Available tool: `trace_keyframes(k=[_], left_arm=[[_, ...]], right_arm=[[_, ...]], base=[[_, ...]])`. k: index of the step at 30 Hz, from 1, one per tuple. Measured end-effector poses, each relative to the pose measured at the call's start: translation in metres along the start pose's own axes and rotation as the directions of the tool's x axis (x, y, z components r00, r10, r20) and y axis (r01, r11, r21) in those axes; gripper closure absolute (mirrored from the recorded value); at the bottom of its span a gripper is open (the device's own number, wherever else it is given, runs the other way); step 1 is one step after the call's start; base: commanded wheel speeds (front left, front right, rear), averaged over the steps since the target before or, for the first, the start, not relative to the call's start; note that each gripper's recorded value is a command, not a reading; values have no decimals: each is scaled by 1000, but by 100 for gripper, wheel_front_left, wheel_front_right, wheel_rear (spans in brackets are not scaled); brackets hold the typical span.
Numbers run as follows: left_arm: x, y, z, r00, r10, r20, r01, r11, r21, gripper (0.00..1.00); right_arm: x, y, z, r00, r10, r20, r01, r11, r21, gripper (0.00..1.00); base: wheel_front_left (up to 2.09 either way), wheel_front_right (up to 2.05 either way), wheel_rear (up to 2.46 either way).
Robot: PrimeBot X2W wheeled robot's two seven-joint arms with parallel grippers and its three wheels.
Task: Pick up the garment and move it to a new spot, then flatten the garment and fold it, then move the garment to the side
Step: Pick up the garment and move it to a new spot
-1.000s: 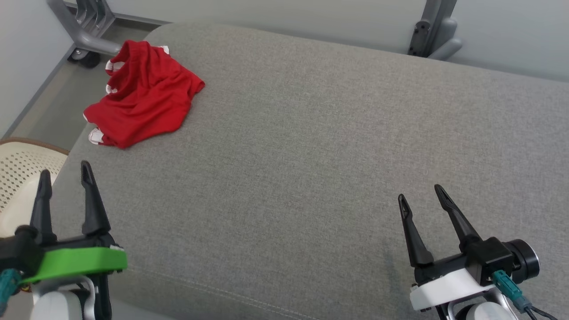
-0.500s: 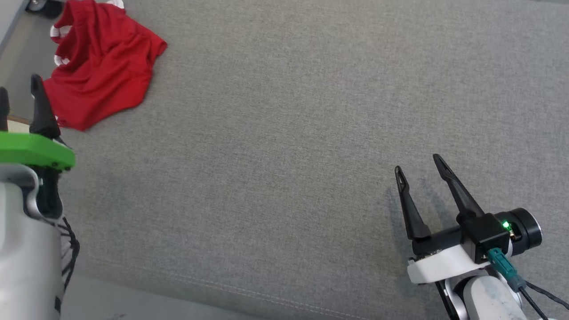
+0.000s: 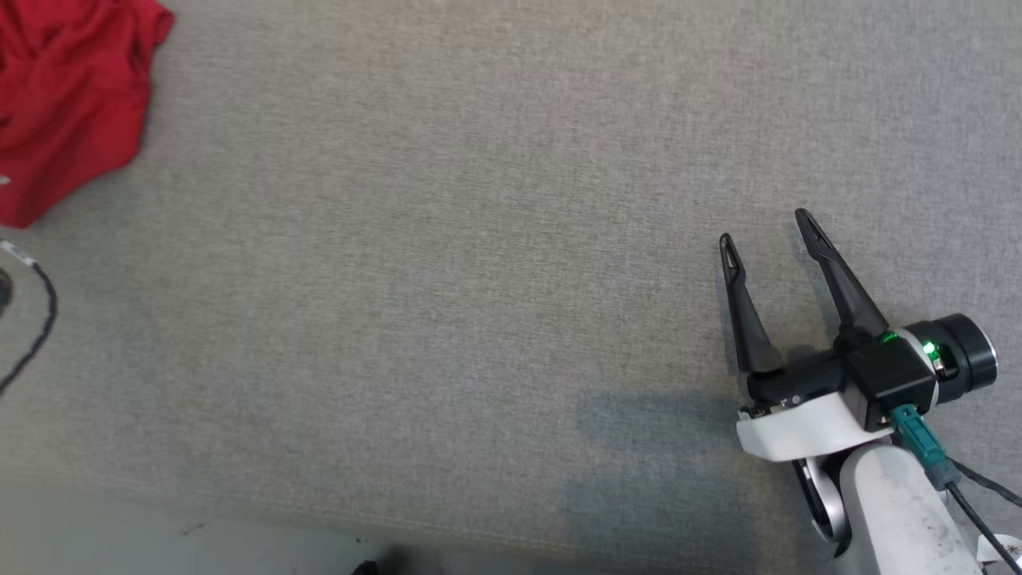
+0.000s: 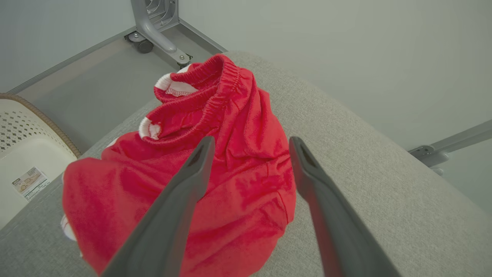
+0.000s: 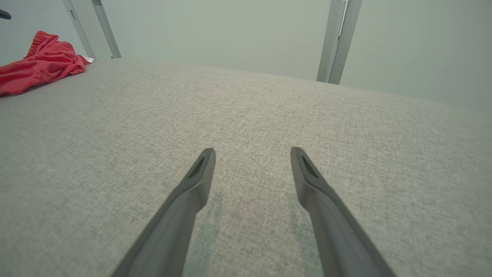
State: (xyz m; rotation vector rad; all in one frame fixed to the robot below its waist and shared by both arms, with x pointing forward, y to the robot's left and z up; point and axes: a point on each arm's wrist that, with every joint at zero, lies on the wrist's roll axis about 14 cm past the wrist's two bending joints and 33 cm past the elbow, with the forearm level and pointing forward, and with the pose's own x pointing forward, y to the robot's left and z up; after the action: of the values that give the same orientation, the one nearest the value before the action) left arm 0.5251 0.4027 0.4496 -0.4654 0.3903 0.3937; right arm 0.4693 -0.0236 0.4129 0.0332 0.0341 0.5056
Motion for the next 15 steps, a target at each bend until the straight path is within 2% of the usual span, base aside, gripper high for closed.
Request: trace_keyframes(k=[7, 15], left_arm=[[26, 9, -45, 970, 23, -241, -26, 1000, -10, 0], [40, 14, -90, 917, 53, -396, -38, 998, 46, 0]], right_arm=[[-4, -23, -21, 997, -61, -38, 61, 998, 0, 0], [-9, -37, -31, 994, -98, -58, 98, 995, -1, 0]], base=[[0, 0, 0], [0, 0, 0]])
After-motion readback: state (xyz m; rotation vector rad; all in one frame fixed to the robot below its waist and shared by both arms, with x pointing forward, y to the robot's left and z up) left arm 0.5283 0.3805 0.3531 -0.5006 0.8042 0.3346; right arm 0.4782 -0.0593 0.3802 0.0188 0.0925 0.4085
